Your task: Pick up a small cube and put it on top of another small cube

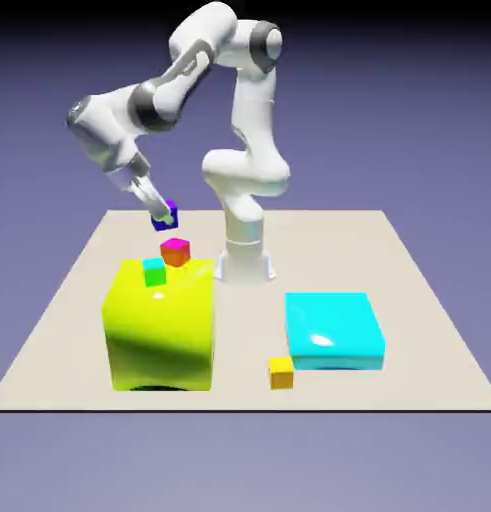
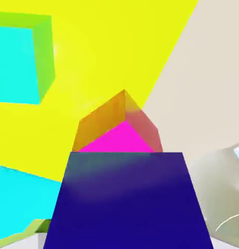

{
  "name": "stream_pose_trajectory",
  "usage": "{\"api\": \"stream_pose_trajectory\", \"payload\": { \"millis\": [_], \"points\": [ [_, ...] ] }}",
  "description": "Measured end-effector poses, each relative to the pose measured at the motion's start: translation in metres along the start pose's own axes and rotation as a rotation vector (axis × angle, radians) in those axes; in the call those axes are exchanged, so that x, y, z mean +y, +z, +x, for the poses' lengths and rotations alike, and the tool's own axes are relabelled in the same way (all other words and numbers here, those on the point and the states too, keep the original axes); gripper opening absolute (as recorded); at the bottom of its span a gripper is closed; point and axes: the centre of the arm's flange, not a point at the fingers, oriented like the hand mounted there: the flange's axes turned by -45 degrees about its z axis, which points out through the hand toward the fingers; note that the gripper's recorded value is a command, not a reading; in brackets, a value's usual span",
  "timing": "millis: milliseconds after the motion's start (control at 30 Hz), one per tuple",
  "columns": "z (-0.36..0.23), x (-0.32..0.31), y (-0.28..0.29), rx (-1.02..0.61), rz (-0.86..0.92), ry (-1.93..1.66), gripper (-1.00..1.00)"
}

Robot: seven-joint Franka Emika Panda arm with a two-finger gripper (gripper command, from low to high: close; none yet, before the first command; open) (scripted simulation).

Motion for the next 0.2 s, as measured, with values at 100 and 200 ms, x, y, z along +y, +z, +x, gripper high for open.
{"api": "stream_pose_trajectory", "payload": {
  "millis": [100,200],
  "points": [
    [0.003,0.0,0.022,-0.003,-0.001,-0.002,-1.0],
    [0.003,0.0,0.028,-0.004,-0.003,-0.002,1.0]
  ]
}}
